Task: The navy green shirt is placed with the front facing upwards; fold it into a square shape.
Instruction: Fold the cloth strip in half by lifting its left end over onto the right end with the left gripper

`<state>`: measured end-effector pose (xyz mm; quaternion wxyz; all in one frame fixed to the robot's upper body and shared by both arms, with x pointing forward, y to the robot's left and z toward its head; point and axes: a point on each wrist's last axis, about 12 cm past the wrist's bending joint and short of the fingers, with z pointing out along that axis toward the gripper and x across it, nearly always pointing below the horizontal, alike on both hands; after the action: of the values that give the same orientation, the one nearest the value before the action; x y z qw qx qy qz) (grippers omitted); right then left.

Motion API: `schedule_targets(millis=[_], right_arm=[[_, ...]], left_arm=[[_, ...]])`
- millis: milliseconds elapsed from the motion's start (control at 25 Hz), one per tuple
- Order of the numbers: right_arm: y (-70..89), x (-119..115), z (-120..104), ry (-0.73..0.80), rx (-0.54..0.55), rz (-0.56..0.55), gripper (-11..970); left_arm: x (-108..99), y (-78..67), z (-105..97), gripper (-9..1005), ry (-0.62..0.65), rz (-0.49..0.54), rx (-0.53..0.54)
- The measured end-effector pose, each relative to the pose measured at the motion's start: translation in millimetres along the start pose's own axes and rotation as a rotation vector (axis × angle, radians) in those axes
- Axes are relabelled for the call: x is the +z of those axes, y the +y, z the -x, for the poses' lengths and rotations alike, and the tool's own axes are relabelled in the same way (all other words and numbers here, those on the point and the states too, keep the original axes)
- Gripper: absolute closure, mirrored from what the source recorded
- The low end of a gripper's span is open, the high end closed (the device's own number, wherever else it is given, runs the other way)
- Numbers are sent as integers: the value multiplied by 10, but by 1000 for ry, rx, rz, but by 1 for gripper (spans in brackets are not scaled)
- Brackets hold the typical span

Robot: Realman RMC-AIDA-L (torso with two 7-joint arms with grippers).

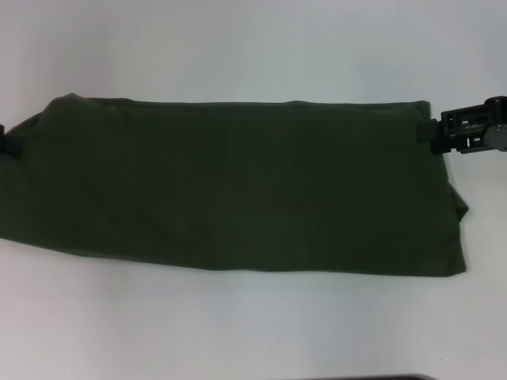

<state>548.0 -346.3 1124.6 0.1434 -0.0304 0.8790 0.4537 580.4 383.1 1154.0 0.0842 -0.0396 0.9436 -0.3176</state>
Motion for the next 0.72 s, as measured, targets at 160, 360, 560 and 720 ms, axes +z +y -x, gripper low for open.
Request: schedule_targets(millis=[160, 360, 560, 720], right_arm=[[-2, -15, 6, -2, 0, -2, 314], [-6, -30, 11, -6, 7, -5, 314], [-9, -31, 6, -3, 8, -7, 314], [-10, -33, 4, -4, 10, -6, 314]], left_arm=[[-62, 50, 3, 958, -17, 13, -18], [-112, 74, 14, 959, -29, 21, -24], [-171, 134, 25, 958, -51, 48, -45], [-201, 177, 18, 959, -59, 67, -61]])
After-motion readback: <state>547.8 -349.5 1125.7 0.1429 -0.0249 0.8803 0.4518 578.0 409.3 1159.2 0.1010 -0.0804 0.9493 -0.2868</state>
